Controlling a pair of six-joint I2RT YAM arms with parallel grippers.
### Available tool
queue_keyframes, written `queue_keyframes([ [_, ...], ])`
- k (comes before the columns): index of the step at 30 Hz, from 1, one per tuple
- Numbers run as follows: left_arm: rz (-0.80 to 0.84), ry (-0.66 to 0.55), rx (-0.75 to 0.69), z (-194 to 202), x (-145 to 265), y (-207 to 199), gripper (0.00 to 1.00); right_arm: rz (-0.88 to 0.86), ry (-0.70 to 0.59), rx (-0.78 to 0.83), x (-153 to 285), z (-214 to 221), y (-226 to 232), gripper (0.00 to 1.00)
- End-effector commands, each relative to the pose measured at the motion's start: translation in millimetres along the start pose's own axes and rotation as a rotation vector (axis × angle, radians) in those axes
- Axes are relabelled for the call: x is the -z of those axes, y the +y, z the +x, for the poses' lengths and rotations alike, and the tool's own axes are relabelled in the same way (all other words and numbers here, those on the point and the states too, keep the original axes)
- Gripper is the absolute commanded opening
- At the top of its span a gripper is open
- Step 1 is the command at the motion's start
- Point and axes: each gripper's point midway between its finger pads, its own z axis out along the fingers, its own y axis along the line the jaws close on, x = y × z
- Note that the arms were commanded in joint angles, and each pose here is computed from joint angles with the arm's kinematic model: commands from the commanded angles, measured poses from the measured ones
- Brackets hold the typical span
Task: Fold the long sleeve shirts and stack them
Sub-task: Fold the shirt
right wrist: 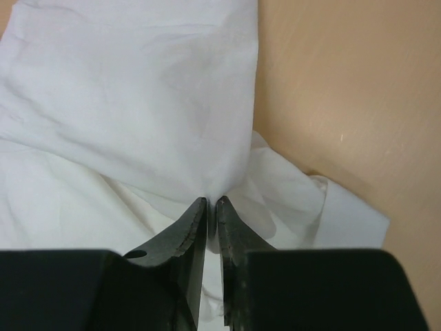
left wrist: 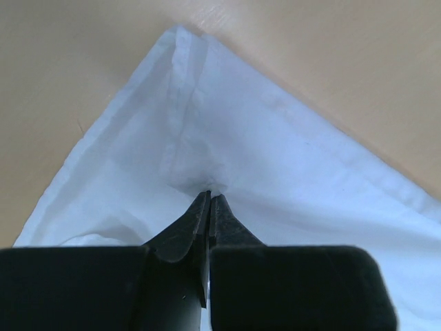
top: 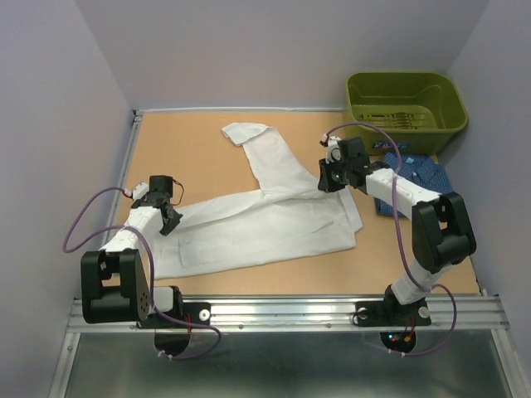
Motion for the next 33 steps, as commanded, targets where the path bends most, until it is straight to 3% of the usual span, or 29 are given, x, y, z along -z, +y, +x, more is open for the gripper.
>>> queue_keyframes([
  [1,-0.005,-0.015,0.051,4.9,-0.5,9.1,0.09,-0.088,-0.08,-0.017,17.0,-12.8,18.9,0.19],
  [8,0.017,-0.036,0.03,1.4,10.4,11.4,0.24,-0.132,-0.087,-0.064,34.6,-2.7,33.1,0.33],
  [11,0.052,-0.065,0.01,-5.8,22.9,10.2,0.4,-0.129,-0.116,-0.1,43.7,-10.9,35.7,0.47],
  [12,0.091,-0.08,0.011,-10.5,31.3,5.1,0.54,-0.13,-0.133,-0.103,47.0,-17.8,37.2,0.53],
  [13,0.115,-0.09,0.007,-13.7,35.7,1.8,0.61,-0.129,-0.14,-0.119,48.0,-21.4,37.9,0.57],
  [15,0.19,-0.12,-0.011,-22.3,47.3,-9.5,0.79,-0.107,-0.16,-0.139,47.5,-33.0,34.7,0.63],
  [18,0.32,-0.142,-0.076,-30.1,60.8,-31.9,0.91,-0.041,-0.169,-0.176,41.6,-39.8,21.8,0.63],
  [24,0.536,-0.108,-0.192,-23.2,76.2,-76.0,0.92,-0.113,-0.176,-0.217,22.6,-70.0,30.6,0.63],
  [33,0.593,-0.049,-0.329,14.3,77.9,-133.8,0.92,-0.098,-0.229,-0.074,-27.2,-109.2,14.9,0.68],
])
